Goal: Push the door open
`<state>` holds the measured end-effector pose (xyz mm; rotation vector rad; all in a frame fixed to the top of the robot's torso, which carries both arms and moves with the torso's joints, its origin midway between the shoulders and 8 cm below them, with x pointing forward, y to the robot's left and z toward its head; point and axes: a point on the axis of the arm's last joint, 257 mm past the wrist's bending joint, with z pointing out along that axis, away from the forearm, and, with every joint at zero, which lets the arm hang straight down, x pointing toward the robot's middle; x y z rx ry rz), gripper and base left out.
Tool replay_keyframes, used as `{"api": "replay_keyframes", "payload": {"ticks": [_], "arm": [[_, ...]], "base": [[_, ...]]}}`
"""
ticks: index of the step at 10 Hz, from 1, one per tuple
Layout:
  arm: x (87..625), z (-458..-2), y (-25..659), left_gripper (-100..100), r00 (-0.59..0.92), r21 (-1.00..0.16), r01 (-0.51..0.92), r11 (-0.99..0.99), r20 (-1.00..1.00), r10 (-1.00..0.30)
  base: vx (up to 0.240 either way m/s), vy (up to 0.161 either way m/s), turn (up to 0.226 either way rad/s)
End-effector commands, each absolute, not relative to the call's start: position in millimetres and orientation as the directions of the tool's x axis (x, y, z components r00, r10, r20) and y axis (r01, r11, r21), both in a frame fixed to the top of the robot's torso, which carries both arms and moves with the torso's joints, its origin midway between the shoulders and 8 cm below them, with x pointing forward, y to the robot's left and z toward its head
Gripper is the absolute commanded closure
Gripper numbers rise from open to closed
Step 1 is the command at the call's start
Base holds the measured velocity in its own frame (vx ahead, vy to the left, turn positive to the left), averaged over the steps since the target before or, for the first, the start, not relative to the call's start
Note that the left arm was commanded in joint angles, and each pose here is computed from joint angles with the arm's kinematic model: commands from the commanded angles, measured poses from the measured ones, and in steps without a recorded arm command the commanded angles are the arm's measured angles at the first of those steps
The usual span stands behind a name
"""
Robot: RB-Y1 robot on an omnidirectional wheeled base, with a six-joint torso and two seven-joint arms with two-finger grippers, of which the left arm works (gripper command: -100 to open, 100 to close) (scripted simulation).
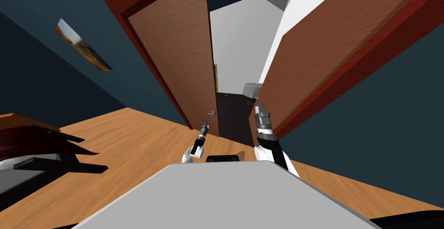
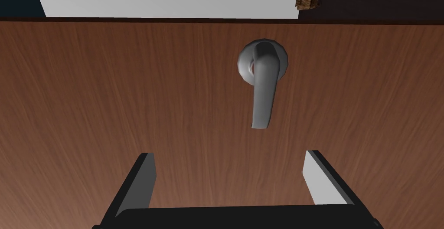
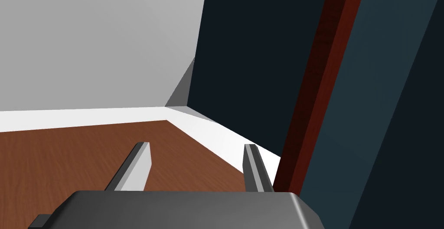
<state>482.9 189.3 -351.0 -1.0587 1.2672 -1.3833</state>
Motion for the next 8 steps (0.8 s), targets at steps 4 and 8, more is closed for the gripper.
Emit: {"api": "replay_keyframes", "payload": {"ticks": [4, 8], "arm": [[482.2, -371.4, 187.4, -100, -0.19, -0.999, 0.044, -0.009, 0.0, -0.982], [480.8, -386.0, 186.9, -100, -0.199, -1.0, 0.012, -0.003, 0.0, -0.98]], "base": [[0.065, 0.095, -0.11], [0.047, 0.098, -0.091]]}}
